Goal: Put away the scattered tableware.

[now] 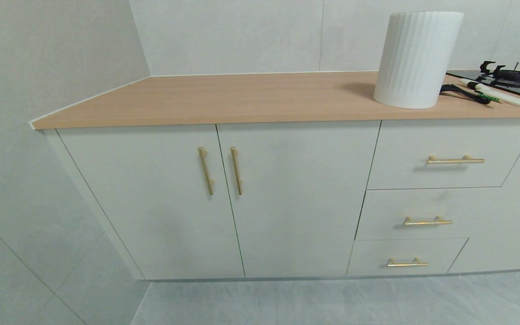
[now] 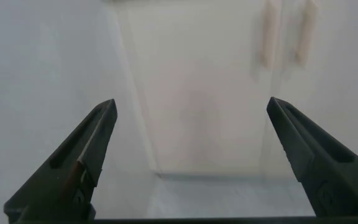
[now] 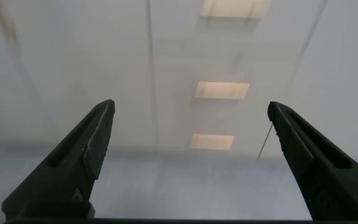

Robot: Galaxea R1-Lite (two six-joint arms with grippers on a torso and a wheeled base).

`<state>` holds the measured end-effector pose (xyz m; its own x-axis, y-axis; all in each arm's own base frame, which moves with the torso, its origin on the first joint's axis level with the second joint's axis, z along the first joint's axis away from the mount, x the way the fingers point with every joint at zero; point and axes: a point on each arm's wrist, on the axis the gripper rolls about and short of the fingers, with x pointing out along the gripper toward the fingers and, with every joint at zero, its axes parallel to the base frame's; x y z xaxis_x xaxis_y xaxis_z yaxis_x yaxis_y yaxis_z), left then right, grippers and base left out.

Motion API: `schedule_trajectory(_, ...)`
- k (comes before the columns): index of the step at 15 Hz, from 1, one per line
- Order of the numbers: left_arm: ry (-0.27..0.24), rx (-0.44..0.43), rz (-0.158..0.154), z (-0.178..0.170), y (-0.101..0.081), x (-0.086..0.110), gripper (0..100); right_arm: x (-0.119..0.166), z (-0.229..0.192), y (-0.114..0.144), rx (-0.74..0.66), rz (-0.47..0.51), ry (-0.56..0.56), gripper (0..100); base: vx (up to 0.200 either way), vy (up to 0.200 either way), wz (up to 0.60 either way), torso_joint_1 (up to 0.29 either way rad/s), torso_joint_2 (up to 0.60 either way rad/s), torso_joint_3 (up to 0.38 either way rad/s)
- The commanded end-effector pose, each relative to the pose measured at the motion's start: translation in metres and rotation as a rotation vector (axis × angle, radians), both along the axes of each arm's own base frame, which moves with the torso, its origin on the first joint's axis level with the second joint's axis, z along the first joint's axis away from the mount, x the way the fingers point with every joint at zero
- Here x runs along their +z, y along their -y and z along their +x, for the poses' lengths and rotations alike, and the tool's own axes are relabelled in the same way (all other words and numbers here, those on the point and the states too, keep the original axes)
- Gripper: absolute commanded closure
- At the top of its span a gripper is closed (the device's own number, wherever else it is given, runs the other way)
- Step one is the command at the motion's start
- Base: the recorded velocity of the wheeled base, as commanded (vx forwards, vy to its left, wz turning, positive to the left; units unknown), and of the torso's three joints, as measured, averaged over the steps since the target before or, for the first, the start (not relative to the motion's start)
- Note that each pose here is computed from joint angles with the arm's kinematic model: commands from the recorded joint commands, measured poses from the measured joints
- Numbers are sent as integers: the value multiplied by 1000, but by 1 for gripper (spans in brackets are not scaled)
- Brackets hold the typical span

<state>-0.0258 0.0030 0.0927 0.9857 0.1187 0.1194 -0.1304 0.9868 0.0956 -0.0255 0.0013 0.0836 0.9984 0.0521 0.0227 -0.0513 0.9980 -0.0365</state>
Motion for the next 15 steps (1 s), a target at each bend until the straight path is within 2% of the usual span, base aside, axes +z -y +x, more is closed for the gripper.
schedule_trajectory(1, -38, -10, 0, 3, 0, -9, 0, -8, 3, 0, 9, 5, -35, 0, 0, 0, 0, 0, 0, 0)
schedule_trajectory(2, -106, -103, -3, 2, 2, -14, 0, -7, 5, 0, 18, 4, -58, 0, 0, 0, 0, 0, 0, 0)
schedule_trajectory(3, -121, -171, -10, 3, 4, -16, 0, -7, 4, 0, 17, 6, -51, 0, 0, 0, 0, 0, 0, 0)
schedule_trajectory(4, -125, -167, -32, 3, 4, -18, 0, -8, 3, 0, 6, 11, -22, 0, 0, 0, 0, 0, 0, 0)
schedule_trajectory(5, -122, -171, -75, 3, 4, -18, 0, -8, 3, 0, 6, 11, -22, 0, 0, 0, 0, 0, 0, 0)
schedule_trajectory(6, -119, -169, -90, 3, 4, -17, 0, -8, 3, 0, 6, 11, -22, 0, 0, 0, 0, 0, 0, 0)
schedule_trajectory(15, -119, -169, -90, 3, 4, -17, 0, -8, 3, 0, -12, 48, -23, 0, 0, 0, 0, 0, 0, 0)
